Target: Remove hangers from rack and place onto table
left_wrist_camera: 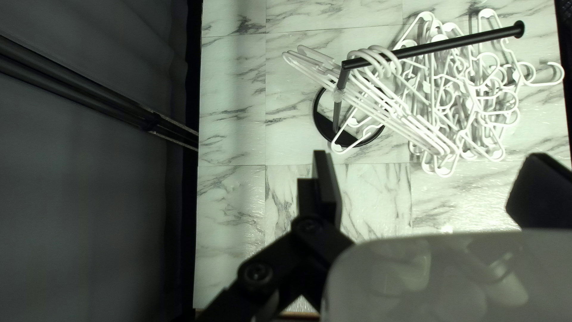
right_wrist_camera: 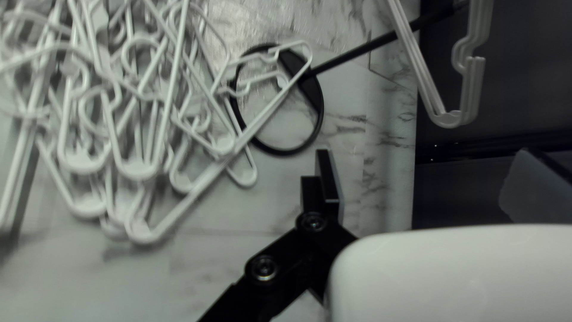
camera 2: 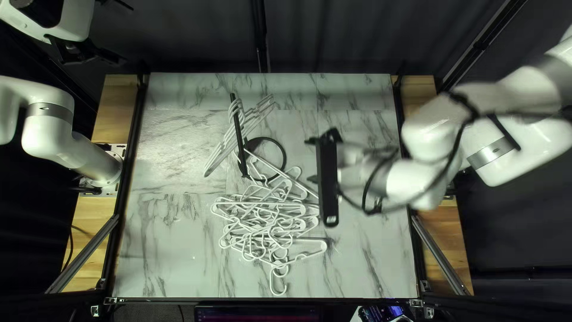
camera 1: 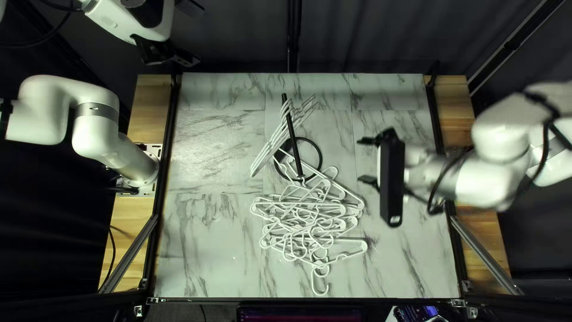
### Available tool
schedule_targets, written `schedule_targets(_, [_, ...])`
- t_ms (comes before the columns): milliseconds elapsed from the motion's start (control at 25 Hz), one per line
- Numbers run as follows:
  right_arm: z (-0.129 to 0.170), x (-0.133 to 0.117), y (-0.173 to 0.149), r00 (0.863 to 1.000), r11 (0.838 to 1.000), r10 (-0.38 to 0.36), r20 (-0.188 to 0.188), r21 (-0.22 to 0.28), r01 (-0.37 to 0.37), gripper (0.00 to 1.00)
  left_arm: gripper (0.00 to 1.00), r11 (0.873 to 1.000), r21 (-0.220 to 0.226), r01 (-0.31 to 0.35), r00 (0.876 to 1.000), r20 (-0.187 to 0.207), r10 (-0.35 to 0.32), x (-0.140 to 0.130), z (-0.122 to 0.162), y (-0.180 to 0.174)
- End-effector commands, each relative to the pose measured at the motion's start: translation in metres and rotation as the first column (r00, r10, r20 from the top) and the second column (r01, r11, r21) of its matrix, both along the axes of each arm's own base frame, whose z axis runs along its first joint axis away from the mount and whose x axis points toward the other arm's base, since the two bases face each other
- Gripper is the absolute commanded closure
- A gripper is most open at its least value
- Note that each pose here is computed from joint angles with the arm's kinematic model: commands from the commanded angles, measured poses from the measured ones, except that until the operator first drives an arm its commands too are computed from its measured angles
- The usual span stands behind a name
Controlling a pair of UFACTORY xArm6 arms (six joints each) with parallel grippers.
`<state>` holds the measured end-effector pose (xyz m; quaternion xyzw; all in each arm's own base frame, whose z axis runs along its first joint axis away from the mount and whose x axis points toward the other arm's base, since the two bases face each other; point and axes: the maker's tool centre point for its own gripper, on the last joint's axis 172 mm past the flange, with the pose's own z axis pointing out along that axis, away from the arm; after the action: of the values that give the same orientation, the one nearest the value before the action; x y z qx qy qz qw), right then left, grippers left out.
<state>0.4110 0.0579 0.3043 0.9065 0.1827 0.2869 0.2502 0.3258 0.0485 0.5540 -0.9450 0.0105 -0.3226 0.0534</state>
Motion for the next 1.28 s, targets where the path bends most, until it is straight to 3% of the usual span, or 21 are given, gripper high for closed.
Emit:
schedule_targets(40, [0.058, -0.021, -0.036, 0.985, 0.973, 0.159, -0.072, 0.179, -0.144, 0.00, 0.00, 1.000, 0.000, 0.000, 1.000, 0.000, 0.000, 0.000, 0.000, 0.000])
schedule_targets(480, [0.058, -0.024, -0.035, 0.983, 0.973, 0.165, -0.075, 0.175, -0.150, 0.00, 0.00, 1.000, 0.000, 0.000, 1.000, 0.000, 0.000, 0.000, 0.000, 0.000])
schedule_targets(600, [0.092, -0.030, -0.046, 0.986, 0.975, 0.141, -0.093, 0.183, -0.122, 0.00, 0.00, 1.000, 0.000, 0.000, 1.000, 0.000, 0.000, 0.000, 0.000, 0.000])
schedule_targets(720, [0.128, -0.042, -0.052, 0.990, 0.979, 0.068, -0.124, 0.202, -0.042, 0.00, 0.00, 1.000, 0.000, 0.000, 1.000, 0.000, 0.000, 0.000, 0.000, 0.000])
schedule_targets(800, [0.147, -0.052, -0.054, 0.987, 0.977, -0.018, -0.159, 0.208, 0.051, 0.00, 0.00, 1.000, 0.000, 0.000, 1.000, 0.000, 0.000, 0.000, 0.000, 0.000])
schedule_targets(880, [0.157, -0.054, -0.059, 0.975, 0.967, -0.105, -0.195, 0.211, 0.146, 0.00, 0.00, 1.000, 0.000, 0.000, 1.000, 0.000, 0.000, 0.000, 0.000, 0.000])
schedule_targets(1040, [0.158, -0.060, -0.078, 0.945, 0.944, -0.209, -0.250, 0.200, 0.262, 0.00, 0.00, 1.000, 0.000, 0.000, 1.000, 0.000, 0.000, 0.000, 0.000, 0.000])
schedule_targets(1120, [0.159, -0.061, -0.082, 0.939, 0.937, -0.232, -0.255, 0.200, 0.286, 0.00, 0.00, 1.000, 0.000, 0.000, 1.000, 0.000, 0.000, 0.000, 0.000, 0.000])
schedule_targets(1280, [0.158, -0.061, -0.081, 0.939, 0.936, -0.235, -0.251, 0.201, 0.288, 0.00, 0.00, 1.000, 0.000, 0.000, 1.000, 0.000, 0.000, 0.000, 0.000, 0.000])
